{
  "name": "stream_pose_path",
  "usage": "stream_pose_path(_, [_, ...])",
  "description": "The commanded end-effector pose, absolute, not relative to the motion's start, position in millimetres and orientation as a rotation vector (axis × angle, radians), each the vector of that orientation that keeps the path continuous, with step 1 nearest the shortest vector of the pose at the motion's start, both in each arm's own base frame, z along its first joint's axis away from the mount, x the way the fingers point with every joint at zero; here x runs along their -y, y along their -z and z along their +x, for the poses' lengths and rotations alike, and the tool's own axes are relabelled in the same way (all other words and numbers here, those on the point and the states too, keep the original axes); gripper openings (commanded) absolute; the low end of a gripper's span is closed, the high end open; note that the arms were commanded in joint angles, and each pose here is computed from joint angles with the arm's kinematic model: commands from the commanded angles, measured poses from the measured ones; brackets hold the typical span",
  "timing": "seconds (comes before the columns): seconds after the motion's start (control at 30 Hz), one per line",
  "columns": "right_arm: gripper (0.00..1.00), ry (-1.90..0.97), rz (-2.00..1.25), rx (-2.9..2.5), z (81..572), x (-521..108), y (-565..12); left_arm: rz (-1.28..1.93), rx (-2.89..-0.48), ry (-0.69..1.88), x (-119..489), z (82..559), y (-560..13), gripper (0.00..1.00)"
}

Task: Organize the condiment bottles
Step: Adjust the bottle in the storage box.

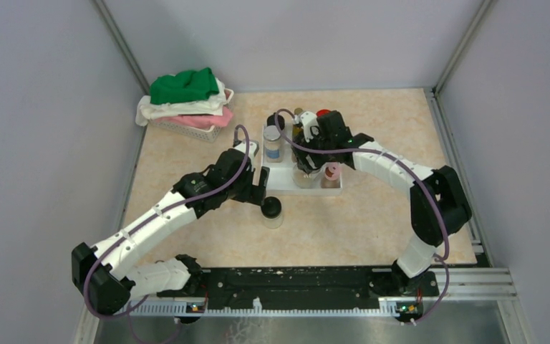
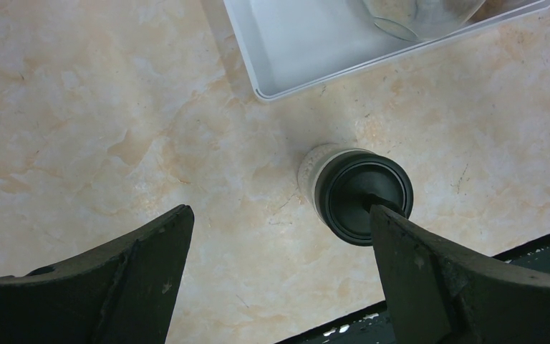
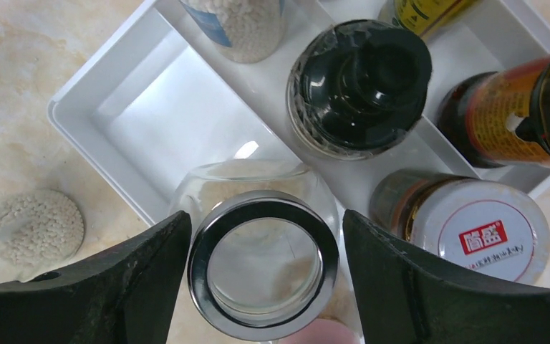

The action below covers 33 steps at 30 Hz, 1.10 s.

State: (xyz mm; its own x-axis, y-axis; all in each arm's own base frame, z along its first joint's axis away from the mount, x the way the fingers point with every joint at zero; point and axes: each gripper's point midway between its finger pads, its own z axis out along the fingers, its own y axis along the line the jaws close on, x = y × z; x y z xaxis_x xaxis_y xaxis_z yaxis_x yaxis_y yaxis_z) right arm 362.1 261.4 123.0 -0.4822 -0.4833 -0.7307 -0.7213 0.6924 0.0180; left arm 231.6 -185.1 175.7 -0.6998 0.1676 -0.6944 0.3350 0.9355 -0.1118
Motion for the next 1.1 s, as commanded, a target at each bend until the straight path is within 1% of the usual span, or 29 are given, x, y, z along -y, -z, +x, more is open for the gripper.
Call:
stream_pose_path(0.0, [0.75, -0.433, -0.960, -2.144, 362, -279, -133, 0.346, -2.310, 0.329, 189, 235, -185, 0.99])
stream_pose_path(0.17, [0.70, -0.452, -0.999, -2.141, 354, -291, -128, 0.347, -2.313, 0.335, 192, 236, -184, 0.99])
stream_pose_path(0.47, [0.67, -0.512, -1.066, -2.105, 345, -307, -128, 0.348, -2.318, 0.337, 193, 237, -182, 0.99])
stream_pose_path(0.6, [0.66, -0.565, -1.140, -2.069, 332, -316, -130, 0.347, -2.317, 0.335, 192, 236, -182, 0.99])
stream_pose_path(0.8, [0.64, -0.596, -1.306, -2.048, 310, -311, -123, 0.347, -2.320, 0.335, 192, 236, -181, 0.99])
stream_pose_path(1.07, [0.65, -0.663, -1.467, -1.935, 284, -305, -129, 0.360, -2.327, 0.326, 193, 237, -178, 0.99])
